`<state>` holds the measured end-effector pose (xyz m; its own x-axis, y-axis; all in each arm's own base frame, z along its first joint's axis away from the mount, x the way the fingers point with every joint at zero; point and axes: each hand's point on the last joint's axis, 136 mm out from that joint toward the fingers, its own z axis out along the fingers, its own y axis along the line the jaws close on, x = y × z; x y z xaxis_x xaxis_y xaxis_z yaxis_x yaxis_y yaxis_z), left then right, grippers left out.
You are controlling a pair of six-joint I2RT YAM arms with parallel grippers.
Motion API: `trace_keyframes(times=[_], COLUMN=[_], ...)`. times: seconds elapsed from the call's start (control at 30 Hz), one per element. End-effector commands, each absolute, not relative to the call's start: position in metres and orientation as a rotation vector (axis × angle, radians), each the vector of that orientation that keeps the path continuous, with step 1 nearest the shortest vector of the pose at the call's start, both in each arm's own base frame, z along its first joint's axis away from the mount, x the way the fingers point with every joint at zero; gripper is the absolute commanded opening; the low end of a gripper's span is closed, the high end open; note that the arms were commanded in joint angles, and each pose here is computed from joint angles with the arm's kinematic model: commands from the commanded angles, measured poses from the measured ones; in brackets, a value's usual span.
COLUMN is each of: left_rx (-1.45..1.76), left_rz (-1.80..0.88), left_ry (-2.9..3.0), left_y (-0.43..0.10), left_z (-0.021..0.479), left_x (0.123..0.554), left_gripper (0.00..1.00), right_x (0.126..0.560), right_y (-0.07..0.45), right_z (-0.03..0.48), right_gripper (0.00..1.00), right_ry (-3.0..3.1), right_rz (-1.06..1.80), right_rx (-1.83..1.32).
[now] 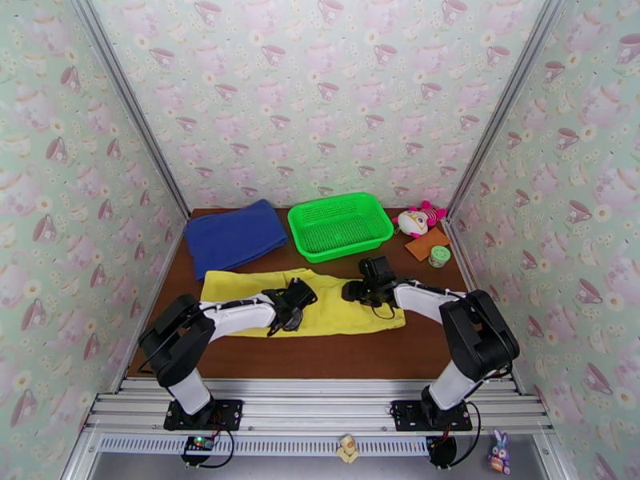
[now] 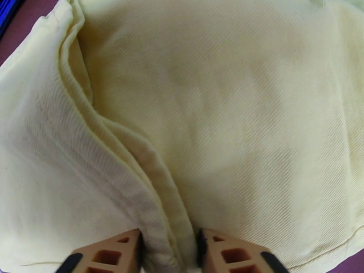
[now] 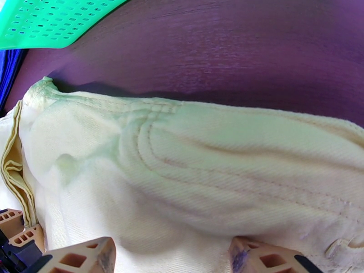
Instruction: Fold and stack the trousers
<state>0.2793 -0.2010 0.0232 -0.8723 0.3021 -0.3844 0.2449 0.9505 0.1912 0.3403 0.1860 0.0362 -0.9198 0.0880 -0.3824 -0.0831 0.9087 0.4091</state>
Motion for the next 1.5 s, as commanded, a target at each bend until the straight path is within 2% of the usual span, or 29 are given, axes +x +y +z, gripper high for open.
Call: trace_keyframes(times=[0.0,0.13,0.27,0.43,0.57,0.6,0.67,0.8,0.9,0.97,1.07,1.23,1.33,1.47], left_rx=[0.374,0.371,0.369,0.417,0.5,0.516,0.54,0.557,0.564,0.541,0.416,-0.003,-0.235,-0.441], left_rz=[0.269,0.269,0.262,0.153,-0.005,-0.058,-0.147,-0.302,-0.45,-0.465,-0.344,0.007,0.017,-0.11], left_ry=[2.701,2.699,2.688,2.685,2.751,2.77,2.797,2.795,2.708,2.652,2.607,2.605,2.577,2.524], left_y=[-0.19,-0.188,-0.183,-0.19,-0.211,-0.219,-0.231,-0.251,-0.26,-0.252,-0.213,-0.101,-0.047,-0.01], left_z=[0.021,0.026,0.04,0.065,0.063,0.059,0.052,0.053,0.084,0.103,0.118,0.113,0.109,0.106], left_x=[0.276,0.272,0.269,0.261,0.249,0.245,0.24,0.236,0.238,0.244,0.261,0.29,0.303,0.317], left_gripper=[0.24,0.16,0.01,0.0,0.0,0.03,0.14,0.19,0.39,0.49,0.56,0.62,0.62,0.6], right_x=[0.316,0.316,0.317,0.322,0.325,0.325,0.326,0.328,0.33,0.331,0.33,0.327,0.323,0.321], right_y=[0.16,0.149,0.142,0.132,0.127,0.126,0.125,0.124,0.125,0.13,0.151,0.229,0.292,0.373], right_z=[0.009,0.012,0.018,0.022,0.026,0.028,0.032,0.041,0.051,0.062,0.089,0.124,0.134,0.144], right_gripper=[0.7,0.7,0.7,0.71,0.71,0.71,0.71,0.71,0.71,0.71,0.71,0.71,0.71,0.7], right_ry=[2.806,2.801,2.792,2.779,2.761,2.753,2.74,2.716,2.681,2.648,2.57,2.47,2.435,2.379], right_rz=[0.488,0.46,0.408,0.363,0.323,0.319,0.321,0.308,0.32,0.289,0.253,0.559,0.715,0.908], right_rx=[0.093,0.105,0.108,0.149,0.166,0.169,0.17,0.155,0.126,0.057,-0.077,-0.264,-0.412,-0.54])
